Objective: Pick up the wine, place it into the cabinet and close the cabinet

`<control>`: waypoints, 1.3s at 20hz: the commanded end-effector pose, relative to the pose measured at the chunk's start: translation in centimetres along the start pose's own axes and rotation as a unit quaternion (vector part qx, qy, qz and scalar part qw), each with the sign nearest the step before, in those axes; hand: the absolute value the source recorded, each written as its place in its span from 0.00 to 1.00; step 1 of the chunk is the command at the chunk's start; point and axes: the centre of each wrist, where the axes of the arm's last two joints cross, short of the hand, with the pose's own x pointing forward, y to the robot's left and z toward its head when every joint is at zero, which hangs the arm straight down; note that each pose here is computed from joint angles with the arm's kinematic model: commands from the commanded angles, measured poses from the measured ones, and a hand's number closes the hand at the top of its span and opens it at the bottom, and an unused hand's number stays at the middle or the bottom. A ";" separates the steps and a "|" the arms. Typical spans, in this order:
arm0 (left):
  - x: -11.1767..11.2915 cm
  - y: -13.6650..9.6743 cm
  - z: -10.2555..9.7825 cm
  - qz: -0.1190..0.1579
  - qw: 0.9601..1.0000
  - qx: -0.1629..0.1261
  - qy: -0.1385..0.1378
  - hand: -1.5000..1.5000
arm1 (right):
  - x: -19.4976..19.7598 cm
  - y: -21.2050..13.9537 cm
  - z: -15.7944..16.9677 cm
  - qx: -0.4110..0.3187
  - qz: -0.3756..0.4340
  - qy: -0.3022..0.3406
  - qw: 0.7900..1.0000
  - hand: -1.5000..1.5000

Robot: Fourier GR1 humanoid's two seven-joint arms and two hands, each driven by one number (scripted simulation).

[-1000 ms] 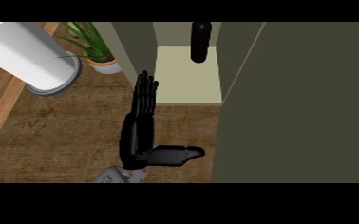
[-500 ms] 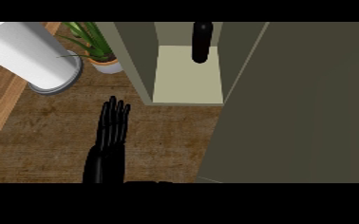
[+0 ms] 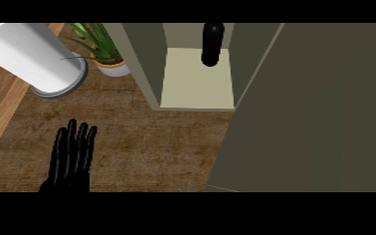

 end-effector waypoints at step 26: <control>7.0 11.1 -0.2 0.017 0.999 -0.032 -0.019 0.00 | 5.1 3.4 -16.5 0.004 -0.033 -0.026 0.999 1.00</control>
